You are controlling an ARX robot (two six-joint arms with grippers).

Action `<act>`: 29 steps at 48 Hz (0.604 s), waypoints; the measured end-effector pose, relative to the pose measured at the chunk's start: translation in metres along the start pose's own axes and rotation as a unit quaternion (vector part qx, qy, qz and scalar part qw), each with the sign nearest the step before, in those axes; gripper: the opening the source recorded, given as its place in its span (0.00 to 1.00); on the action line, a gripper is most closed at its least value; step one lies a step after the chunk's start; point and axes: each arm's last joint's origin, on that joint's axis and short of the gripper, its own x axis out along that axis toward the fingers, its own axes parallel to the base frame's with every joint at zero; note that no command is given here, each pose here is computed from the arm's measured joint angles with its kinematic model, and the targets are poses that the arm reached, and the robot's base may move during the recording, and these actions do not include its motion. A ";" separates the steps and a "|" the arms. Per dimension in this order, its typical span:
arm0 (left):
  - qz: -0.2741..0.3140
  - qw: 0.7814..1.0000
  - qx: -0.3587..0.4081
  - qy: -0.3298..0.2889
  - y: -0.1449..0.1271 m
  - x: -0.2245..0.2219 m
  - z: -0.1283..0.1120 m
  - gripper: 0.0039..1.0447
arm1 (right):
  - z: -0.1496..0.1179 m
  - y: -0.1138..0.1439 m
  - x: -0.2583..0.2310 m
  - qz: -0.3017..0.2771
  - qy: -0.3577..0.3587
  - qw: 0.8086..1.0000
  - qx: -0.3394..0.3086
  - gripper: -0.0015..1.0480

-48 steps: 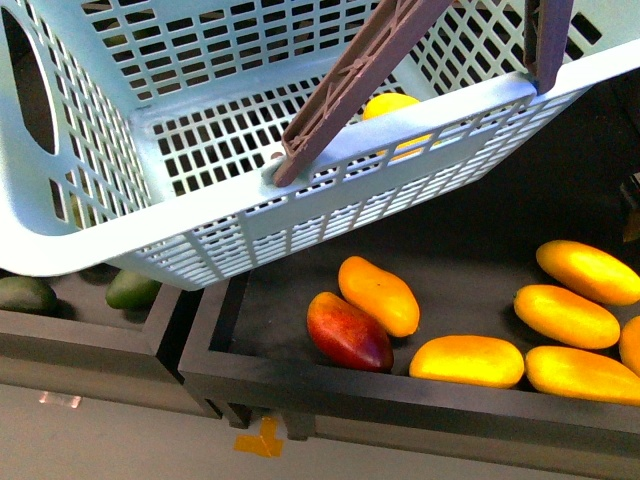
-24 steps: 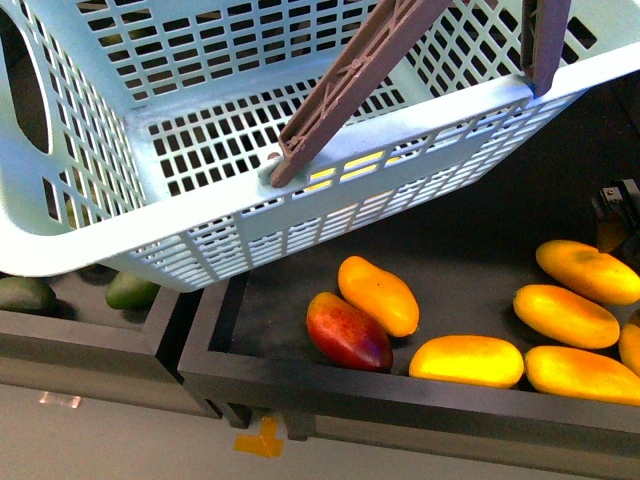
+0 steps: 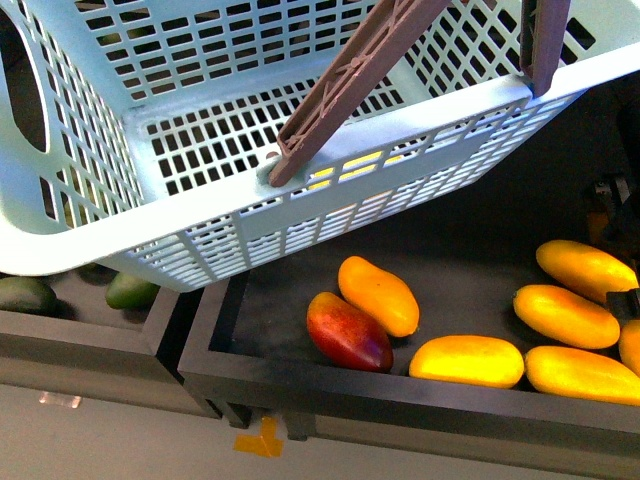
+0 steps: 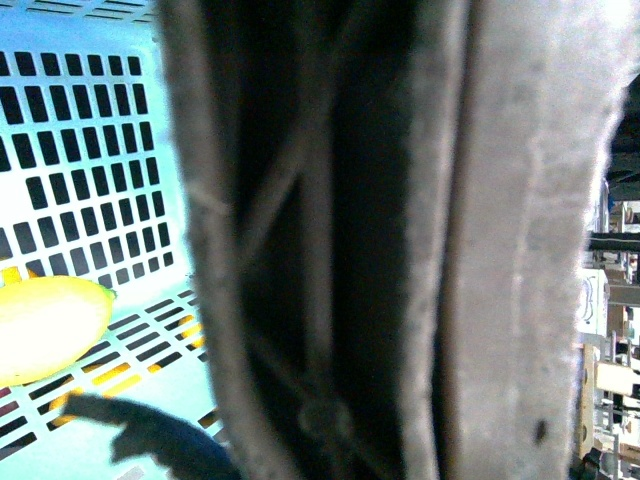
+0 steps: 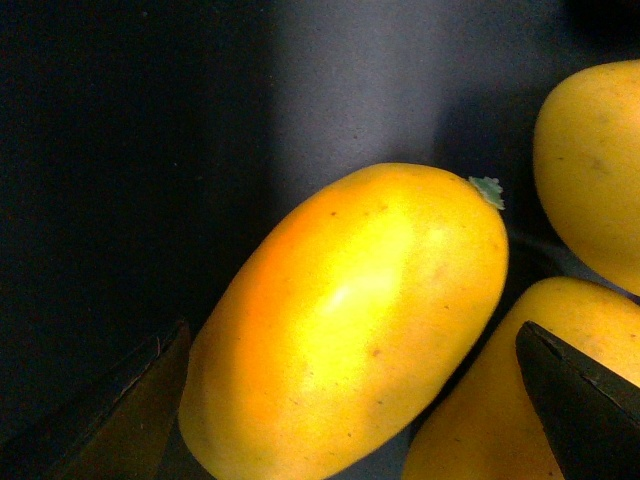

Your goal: Pick lemon and mango into basket

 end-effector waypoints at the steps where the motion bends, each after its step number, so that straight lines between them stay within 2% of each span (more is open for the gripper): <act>1: 0.000 1.000 0.000 0.000 0.000 0.000 0.000 0.13 | 0.000 0.002 0.002 -0.001 0.000 1.000 0.000 0.92; 10: 0.000 1.000 0.000 0.000 0.000 0.000 0.000 0.13 | -0.001 0.013 0.014 -0.008 -0.003 1.000 -0.005 0.92; 14: 0.000 1.000 0.000 0.000 0.000 0.000 0.000 0.13 | 0.000 0.014 0.016 -0.017 -0.003 1.000 -0.011 0.84; 17: 0.000 1.000 0.000 0.000 0.000 0.000 0.000 0.13 | 0.001 0.015 0.018 -0.019 0.001 1.000 -0.019 0.71; 23: 0.000 1.000 0.000 0.000 0.000 0.000 0.000 0.13 | 0.004 0.015 0.020 -0.016 0.008 0.999 -0.030 0.58; 29: 0.000 1.000 0.000 0.000 0.000 0.000 0.000 0.13 | 0.011 0.013 0.017 -0.003 0.018 0.999 -0.044 0.54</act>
